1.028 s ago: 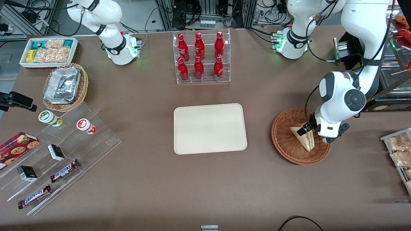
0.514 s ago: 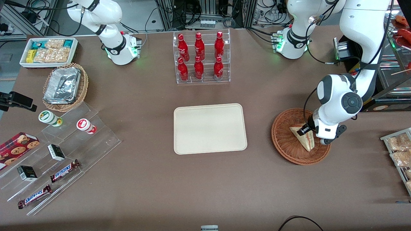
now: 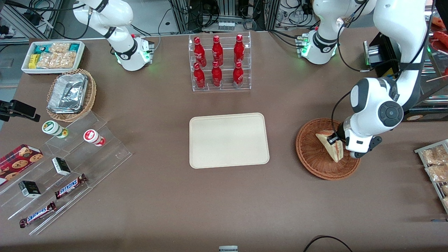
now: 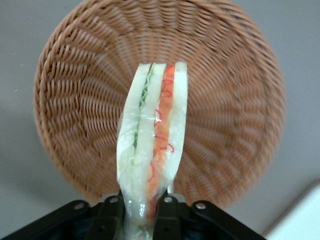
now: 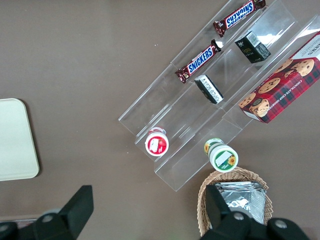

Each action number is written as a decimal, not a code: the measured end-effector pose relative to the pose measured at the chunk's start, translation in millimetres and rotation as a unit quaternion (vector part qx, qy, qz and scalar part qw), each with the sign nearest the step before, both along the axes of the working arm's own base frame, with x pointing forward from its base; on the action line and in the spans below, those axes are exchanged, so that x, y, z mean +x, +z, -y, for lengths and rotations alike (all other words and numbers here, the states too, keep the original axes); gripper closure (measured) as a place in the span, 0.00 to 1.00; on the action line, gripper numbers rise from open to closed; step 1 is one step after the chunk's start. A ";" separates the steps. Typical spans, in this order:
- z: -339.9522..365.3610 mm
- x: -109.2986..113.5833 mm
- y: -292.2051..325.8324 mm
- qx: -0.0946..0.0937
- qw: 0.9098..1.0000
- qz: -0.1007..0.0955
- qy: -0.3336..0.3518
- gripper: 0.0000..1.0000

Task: Place sandwich from basket to tray
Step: 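Lift the sandwich and carry it over the beige tray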

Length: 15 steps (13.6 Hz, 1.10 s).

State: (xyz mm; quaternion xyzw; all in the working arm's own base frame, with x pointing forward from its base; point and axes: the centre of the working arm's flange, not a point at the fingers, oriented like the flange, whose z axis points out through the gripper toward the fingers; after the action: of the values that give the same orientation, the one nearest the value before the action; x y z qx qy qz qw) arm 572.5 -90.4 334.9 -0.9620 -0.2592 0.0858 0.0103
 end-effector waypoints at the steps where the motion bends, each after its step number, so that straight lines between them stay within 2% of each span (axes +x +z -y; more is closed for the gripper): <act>1: 26.1 1.7 19.3 0.000 1.000 -0.006 -0.025 0.84; 4: 110.6 -6.8 40.5 -0.004 0.995 -0.003 -0.095 0.84; 9: 245.0 -20.2 11.3 -0.023 0.984 -0.006 -0.178 0.84; 13: 350.7 -36.8 -27.2 -0.025 0.982 -0.004 -0.186 0.84; 15: 392.8 -49.2 -47.3 -0.029 0.984 0.007 -0.176 0.84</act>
State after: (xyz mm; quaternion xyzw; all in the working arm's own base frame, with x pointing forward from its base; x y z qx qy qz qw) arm 523.2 -483.2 287.5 -0.9930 -0.0836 0.0835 -0.0042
